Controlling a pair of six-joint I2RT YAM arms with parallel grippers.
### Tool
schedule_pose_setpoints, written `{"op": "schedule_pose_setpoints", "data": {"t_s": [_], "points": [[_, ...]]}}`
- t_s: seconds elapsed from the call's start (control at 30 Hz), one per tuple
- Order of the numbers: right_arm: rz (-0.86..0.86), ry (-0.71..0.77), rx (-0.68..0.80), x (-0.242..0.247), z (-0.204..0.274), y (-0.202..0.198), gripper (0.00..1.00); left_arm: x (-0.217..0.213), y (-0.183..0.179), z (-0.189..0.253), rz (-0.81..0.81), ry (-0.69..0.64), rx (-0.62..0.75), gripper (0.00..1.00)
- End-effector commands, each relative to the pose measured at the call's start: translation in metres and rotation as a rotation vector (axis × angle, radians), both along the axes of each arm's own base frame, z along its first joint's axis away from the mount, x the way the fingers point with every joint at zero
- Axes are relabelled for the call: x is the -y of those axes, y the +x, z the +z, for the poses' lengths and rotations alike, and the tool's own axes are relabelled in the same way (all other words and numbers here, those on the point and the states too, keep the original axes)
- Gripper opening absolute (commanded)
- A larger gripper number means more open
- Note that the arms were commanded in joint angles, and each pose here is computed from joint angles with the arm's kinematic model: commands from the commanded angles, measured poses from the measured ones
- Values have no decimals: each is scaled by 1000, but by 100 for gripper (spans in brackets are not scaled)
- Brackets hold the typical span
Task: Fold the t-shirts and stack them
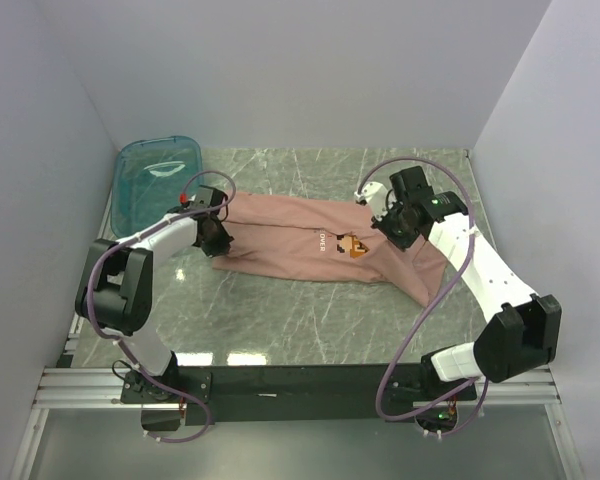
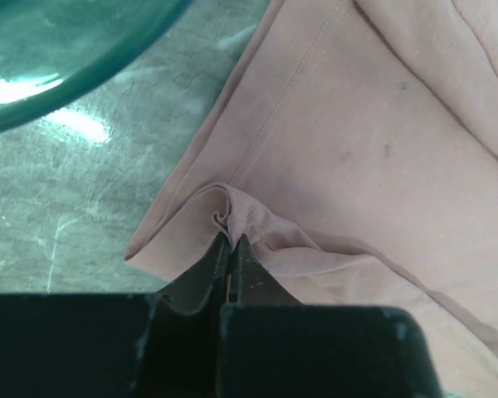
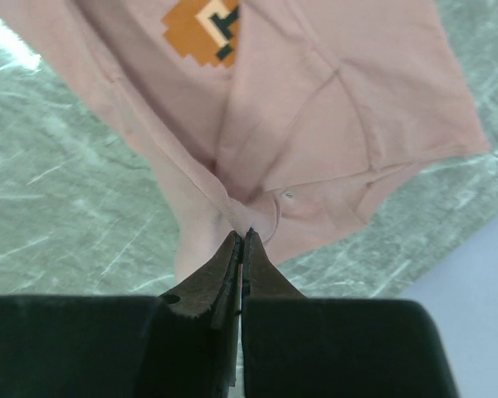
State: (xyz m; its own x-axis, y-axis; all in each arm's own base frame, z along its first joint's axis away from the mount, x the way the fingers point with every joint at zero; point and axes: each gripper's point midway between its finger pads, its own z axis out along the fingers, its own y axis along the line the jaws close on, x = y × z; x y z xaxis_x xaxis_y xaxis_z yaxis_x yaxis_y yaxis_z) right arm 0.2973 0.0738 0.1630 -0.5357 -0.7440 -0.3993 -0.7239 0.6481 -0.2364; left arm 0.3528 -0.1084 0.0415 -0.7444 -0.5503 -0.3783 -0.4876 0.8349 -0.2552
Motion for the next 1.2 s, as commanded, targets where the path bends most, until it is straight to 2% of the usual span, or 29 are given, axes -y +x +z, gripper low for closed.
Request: {"op": "schedule_pose_setpoints", "data": {"t_s": [0.0, 0.37, 0.6, 0.8, 1.17], "points": [[-49, -6, 141, 3, 28, 22, 0, 1, 15, 12, -16, 4, 36, 0], [-97, -21, 211, 3, 36, 51, 0, -4, 35, 40, 20, 27, 104, 0], [-114, -13, 254, -1, 45, 74, 0, -11, 42, 36, 48, 38, 93, 0], [-123, -6, 235, -7, 37, 87, 0, -17, 52, 36, 61, 56, 89, 0], [-129, -3, 209, -13, 23, 98, 0, -17, 50, 26, 52, 59, 59, 0]]}}
